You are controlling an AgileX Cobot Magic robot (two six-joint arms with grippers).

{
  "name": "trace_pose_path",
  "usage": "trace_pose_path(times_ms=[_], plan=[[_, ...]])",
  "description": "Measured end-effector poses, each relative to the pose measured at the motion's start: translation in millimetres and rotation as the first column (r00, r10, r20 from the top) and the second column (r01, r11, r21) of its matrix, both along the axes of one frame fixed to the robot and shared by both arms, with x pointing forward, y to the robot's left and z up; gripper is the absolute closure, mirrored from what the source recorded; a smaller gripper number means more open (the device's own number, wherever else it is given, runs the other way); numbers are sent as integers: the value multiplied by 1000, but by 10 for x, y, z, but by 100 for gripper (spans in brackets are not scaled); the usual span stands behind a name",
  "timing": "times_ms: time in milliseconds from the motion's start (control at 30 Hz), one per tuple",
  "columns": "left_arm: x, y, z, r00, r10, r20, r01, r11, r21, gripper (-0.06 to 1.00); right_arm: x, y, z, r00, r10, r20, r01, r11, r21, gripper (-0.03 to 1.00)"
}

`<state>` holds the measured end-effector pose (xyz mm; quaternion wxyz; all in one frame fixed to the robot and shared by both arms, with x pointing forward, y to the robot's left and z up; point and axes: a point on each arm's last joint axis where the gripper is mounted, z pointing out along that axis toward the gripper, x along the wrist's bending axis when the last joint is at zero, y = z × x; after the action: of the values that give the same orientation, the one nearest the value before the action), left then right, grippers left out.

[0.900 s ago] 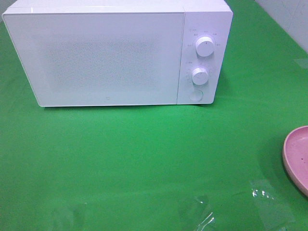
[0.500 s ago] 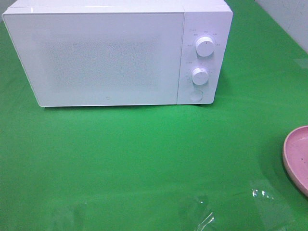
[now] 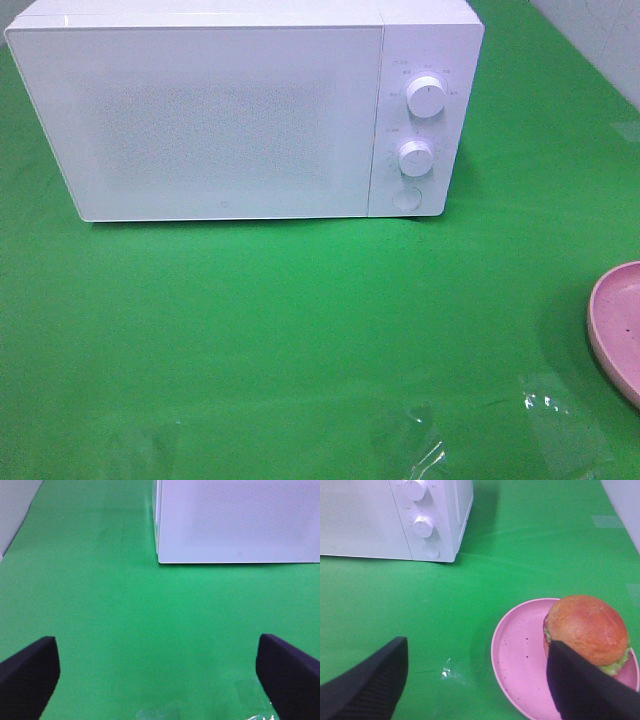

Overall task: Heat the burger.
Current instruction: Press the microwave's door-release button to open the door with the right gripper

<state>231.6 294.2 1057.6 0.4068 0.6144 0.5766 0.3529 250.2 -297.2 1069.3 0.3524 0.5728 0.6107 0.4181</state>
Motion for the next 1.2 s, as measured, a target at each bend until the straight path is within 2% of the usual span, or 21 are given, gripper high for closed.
trace_pose_path(times_ms=[233,433,600,1200], plan=[[0,0,0,1000,0,0,0,1000,0,-5,275,32,48,1000,0,-1,0,1000,0,24],[0,0,0,1000,0,0,0,1000,0,-5,573,67,-53,1000,0,-28,0,1000,-3,24],[0,0,0,1000,0,0,0,1000,0,-5,802,94,-163,1000,0,-11,0,1000,-1,24],[0,0,0,1000,0,0,0,1000,0,-5,1254,147,-350,1000,0,13,0,1000,2,24]])
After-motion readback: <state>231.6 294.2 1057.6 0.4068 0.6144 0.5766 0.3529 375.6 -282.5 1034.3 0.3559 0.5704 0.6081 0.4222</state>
